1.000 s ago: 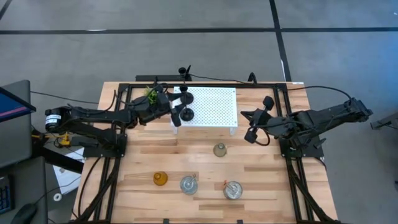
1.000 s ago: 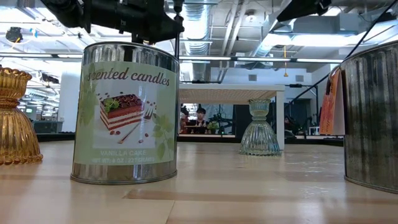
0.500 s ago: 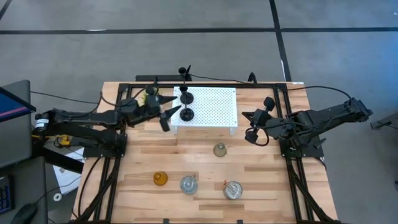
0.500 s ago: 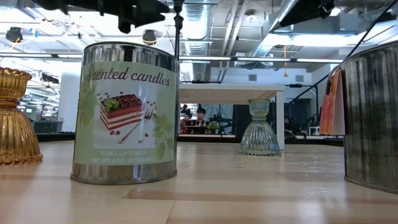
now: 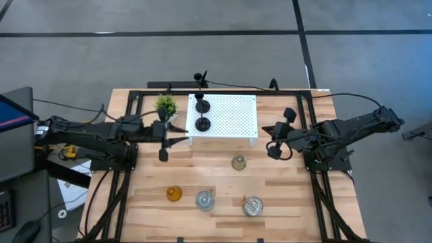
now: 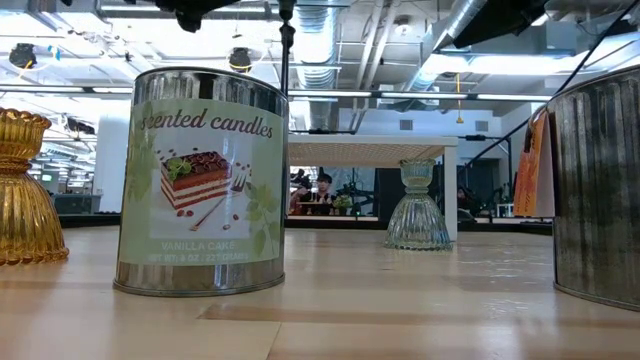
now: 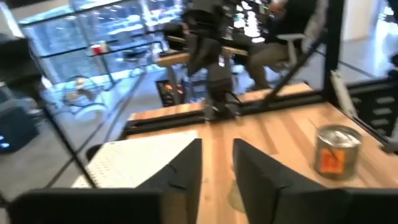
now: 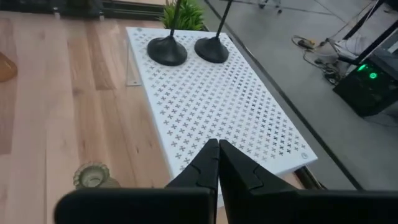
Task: Pick & Place candle stick holders
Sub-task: Put the right silver scented candle can on the shelf
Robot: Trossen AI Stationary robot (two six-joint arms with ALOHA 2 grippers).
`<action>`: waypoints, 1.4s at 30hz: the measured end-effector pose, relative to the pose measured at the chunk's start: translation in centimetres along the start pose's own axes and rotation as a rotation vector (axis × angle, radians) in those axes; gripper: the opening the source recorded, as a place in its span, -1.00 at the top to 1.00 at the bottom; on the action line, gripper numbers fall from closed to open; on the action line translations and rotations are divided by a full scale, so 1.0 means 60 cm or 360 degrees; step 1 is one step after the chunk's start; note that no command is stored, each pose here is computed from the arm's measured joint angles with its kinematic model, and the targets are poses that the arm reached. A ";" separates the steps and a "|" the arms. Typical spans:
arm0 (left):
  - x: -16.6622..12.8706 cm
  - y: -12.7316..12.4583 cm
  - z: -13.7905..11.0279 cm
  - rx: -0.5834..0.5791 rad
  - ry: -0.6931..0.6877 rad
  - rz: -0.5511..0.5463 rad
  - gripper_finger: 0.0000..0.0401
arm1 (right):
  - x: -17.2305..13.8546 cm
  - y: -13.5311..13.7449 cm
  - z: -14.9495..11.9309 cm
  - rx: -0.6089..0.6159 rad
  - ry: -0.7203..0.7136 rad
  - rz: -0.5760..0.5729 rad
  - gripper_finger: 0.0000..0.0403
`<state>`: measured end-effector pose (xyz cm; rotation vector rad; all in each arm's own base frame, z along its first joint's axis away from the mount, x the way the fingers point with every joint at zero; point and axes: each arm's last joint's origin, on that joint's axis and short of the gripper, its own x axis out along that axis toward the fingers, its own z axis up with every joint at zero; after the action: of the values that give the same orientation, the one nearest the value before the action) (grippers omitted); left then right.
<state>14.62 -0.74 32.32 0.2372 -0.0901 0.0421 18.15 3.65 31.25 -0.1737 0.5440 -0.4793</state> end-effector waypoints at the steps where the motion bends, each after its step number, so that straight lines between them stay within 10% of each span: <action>1: 0.001 -0.002 -0.002 0.0003 0.0017 -0.0011 0.64 | 0.000 0.001 0.000 -0.0001 -0.0004 0.0005 1.00; 8: 0.011 -0.007 -0.014 0.0006 0.0108 -0.0044 0.97 | 0.013 0.033 -0.035 -0.0004 -0.0048 0.0084 1.00; 42: 0.065 -0.061 -0.071 0.0224 0.0362 -0.0638 0.98 | -0.011 0.107 -0.104 0.0136 -0.0197 0.0404 1.00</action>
<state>19.07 -3.18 27.74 0.3854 0.1882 -0.3239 16.82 9.39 24.45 -0.0506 0.4165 -0.2422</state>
